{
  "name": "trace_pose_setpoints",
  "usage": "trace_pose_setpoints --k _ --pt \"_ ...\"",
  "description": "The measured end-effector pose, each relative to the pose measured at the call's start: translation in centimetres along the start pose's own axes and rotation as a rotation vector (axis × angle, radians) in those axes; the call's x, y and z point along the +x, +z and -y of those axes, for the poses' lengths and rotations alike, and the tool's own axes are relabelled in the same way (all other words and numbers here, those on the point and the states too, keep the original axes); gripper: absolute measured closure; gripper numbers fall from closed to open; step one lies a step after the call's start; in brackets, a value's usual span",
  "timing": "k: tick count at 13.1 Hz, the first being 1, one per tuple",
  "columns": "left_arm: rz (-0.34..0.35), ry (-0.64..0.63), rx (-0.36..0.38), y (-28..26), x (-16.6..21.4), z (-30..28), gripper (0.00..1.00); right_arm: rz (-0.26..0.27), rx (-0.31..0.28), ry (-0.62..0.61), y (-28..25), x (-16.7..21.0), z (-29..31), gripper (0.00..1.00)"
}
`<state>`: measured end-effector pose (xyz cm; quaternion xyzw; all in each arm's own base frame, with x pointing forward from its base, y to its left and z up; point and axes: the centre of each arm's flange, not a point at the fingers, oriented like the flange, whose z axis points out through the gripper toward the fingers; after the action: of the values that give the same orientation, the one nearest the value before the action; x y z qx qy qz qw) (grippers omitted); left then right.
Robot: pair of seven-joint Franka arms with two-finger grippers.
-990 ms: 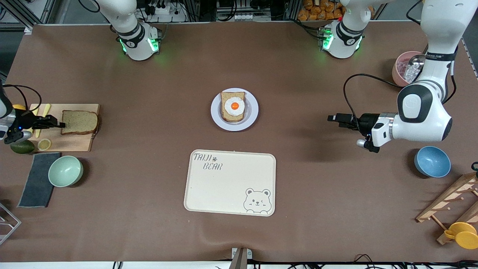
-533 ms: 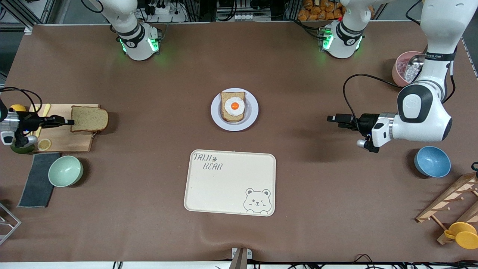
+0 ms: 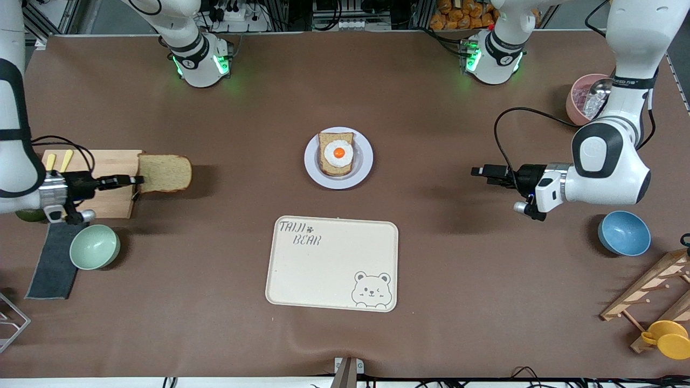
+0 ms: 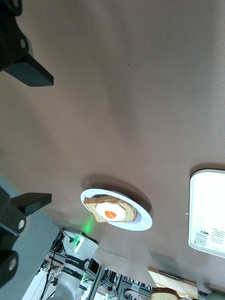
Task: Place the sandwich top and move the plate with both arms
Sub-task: 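Lift the bread slice with the right gripper and carry it toward the plate, then lower the bread onto the egg toast while the left gripper approaches the plate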
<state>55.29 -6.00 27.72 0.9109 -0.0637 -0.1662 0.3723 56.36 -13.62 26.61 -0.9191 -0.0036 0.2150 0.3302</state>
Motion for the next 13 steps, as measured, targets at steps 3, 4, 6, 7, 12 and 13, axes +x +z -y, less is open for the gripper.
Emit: trace_pose_setpoints --k 3,4,6,7,12,13 --pt "-0.001 0.000 0.001 0.0 0.0 0.0 0.00 0.019 0.063 0.034 3.2 1.9 4.7 0.96" --pt "-0.001 0.000 0.001 0.0 0.0 0.0 0.00 0.019 0.086 0.039 4.1 2.5 6.3 0.96" --pt "-0.002 0.000 0.001 0.0 0.0 0.0 0.00 0.002 0.115 0.034 5.8 3.7 8.9 0.96" --pt "-0.002 0.000 0.001 0.0 0.0 0.0 0.00 -0.013 0.117 0.035 6.7 4.3 10.2 0.96" --pt "-0.004 0.000 0.003 0.0 0.1 0.0 0.00 -0.050 0.120 -0.003 13.0 6.5 17.3 0.96" --pt "-0.004 0.000 0.003 0.0 0.1 0.0 0.00 -0.051 0.115 -0.018 14.2 6.7 18.8 0.96"
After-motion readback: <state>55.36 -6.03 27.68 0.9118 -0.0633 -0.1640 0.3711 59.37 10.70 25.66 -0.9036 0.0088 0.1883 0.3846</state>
